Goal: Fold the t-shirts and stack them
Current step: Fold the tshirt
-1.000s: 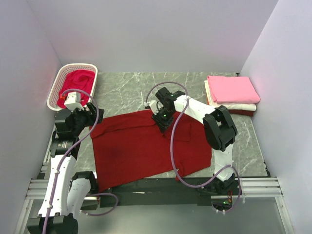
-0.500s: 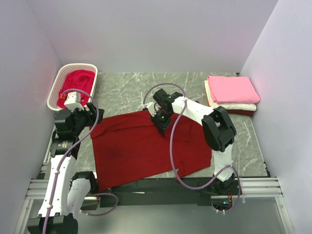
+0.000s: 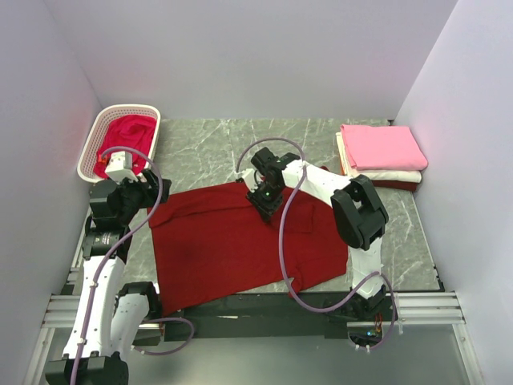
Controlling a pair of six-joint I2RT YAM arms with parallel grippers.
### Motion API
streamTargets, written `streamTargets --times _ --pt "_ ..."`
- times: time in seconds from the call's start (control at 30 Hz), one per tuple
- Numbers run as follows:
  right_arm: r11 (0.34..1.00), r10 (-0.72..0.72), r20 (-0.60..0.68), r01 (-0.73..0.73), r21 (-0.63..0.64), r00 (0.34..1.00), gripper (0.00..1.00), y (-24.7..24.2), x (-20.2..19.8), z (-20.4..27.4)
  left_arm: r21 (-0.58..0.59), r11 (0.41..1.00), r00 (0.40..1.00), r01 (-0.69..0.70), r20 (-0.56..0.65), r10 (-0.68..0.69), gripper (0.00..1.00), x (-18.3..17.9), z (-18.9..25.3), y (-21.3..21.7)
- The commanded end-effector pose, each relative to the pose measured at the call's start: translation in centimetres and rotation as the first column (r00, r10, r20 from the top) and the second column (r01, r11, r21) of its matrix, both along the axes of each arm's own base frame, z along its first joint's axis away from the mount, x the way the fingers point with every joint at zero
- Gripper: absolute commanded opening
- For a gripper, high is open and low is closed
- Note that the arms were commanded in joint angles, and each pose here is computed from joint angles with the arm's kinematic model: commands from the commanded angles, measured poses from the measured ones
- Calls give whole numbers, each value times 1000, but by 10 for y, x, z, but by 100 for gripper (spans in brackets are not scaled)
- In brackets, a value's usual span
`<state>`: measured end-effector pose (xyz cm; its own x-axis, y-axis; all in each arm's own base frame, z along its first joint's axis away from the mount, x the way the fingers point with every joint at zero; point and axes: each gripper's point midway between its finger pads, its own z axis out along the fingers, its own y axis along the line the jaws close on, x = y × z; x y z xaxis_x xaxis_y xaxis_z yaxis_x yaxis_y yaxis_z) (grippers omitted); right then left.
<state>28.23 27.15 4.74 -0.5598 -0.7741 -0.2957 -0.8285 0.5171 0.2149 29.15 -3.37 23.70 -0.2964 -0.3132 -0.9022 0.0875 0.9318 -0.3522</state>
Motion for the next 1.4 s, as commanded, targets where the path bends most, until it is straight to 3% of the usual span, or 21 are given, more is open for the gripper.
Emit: streamTargets --times 0.0,0.57,1.1,1.2,1.37 --pt "1000 -1 0 1 12 1000 36 7 -4 2 17 1000 997 21 76 -23 77 1 22 -3" --pt "998 -33 56 36 -45 998 37 10 -2 -3 17 1000 997 20 73 -21 77 2 21 -2" --pt "995 -36 55 41 -94 998 24 8 -7 -16 16 1000 997 20 74 -21 77 1 21 -2" --pt "993 -44 75 52 -108 996 24 8 -3 -17 18 1000 997 20 78 -21 77 1 22 -2" --pt "992 -48 73 56 -116 996 32 10 -2 -19 17 1000 997 21 76 -23 77 1 22 -3"
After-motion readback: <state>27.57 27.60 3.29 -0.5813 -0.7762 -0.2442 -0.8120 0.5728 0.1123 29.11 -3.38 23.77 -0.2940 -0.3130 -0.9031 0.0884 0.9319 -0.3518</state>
